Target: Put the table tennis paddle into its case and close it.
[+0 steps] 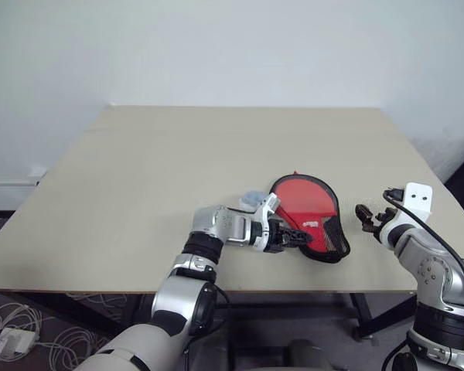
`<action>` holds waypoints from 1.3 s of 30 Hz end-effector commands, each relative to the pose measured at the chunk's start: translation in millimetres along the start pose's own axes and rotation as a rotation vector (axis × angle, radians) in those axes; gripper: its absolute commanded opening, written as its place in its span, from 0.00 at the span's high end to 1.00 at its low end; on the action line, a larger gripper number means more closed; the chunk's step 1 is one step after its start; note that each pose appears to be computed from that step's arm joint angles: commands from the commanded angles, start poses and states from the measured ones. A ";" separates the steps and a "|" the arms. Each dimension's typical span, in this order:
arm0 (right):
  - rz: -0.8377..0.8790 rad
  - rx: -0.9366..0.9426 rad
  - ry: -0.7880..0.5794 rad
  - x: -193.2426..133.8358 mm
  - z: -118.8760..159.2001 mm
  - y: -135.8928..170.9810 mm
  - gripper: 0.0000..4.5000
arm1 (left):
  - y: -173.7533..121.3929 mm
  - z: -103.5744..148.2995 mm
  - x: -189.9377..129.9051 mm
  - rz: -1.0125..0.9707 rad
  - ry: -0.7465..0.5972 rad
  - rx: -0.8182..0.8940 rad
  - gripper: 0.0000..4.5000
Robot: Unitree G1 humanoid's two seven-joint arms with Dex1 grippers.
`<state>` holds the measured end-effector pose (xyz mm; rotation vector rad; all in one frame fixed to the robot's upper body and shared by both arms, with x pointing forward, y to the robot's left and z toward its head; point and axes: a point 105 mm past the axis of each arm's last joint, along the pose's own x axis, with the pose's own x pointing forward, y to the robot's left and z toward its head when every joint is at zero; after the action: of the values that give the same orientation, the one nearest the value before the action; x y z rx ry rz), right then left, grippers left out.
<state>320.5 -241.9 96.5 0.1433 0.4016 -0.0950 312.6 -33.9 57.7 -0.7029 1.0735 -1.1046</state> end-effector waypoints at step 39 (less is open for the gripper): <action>-0.025 -0.036 -0.003 -9.2 -2.7 -1.3 0.07 | -6.3 -65.8 -100.2 -0.145 0.231 -0.120 0.68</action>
<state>306.7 -243.0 82.3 0.1153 0.4598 -0.1195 238.8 62.9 58.3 -0.7559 1.3648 -1.2307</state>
